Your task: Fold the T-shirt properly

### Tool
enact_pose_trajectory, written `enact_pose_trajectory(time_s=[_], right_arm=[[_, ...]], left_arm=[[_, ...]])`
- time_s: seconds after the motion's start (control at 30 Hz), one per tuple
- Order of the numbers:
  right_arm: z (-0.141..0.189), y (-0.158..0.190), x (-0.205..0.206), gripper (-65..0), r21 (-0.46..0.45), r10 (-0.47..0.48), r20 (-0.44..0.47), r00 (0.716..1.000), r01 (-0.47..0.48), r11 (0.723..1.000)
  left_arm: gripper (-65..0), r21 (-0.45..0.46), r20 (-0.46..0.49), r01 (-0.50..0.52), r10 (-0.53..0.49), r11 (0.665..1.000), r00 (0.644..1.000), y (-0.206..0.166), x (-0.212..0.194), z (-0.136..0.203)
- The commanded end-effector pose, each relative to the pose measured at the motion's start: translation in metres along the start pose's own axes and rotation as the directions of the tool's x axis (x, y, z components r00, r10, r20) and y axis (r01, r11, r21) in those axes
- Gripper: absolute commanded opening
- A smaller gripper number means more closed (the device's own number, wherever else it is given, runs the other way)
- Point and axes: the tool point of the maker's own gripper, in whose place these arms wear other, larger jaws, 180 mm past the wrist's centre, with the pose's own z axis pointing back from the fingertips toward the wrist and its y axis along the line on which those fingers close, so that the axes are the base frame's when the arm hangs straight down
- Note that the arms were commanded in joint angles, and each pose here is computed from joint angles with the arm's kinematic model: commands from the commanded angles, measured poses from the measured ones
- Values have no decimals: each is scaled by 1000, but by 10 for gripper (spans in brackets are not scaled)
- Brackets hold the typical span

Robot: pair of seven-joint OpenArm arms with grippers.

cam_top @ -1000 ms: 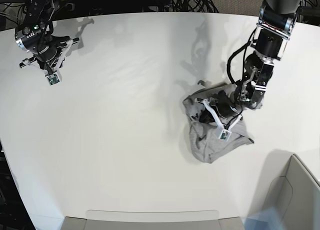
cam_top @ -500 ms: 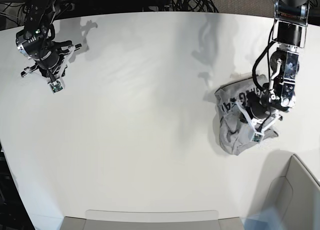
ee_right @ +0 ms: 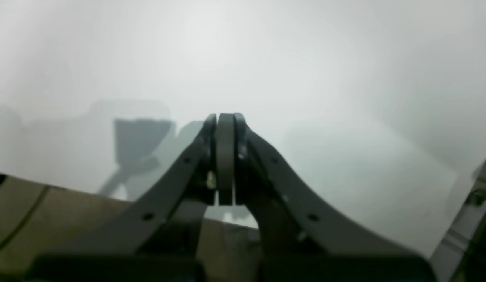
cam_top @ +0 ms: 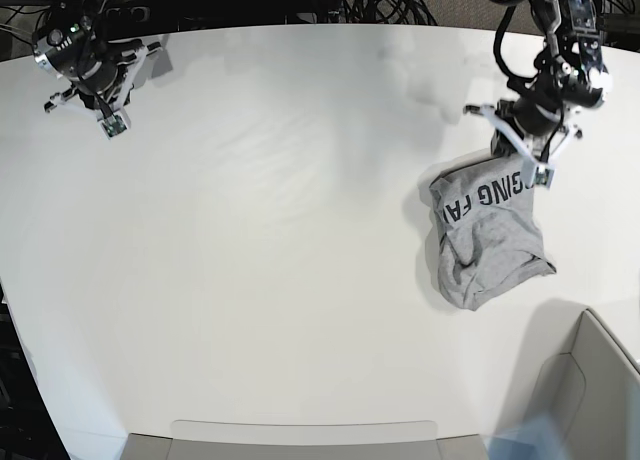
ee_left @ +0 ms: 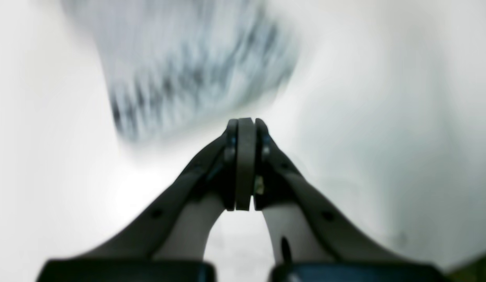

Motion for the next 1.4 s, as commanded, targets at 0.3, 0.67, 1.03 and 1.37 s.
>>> enact_pose_trajectory(time_s=[0.3, 0.67, 1.03, 1.37], right_arm=[[19, 65, -50, -650, 142, -80, 28, 996, 76, 987], [15, 143, -74, -650, 237, 35, -92, 995, -12, 971], [17, 179, -123, -650, 311, 18, -234, 972, 57, 949], [0, 262, -186, -650, 461, -214, -281, 936, 327, 825]], left_arm=[[-650, -28, -61, -88, 86, 996, 994, -23, -107, 31], [-650, 12, -238, -65, 66, 998, 969, -28, -199, 68], [-650, 9, -402, -36, 36, 999, 915, -59, -315, 70], [-650, -36, -525, -134, 95, 990, 846, -59, -409, 63]])
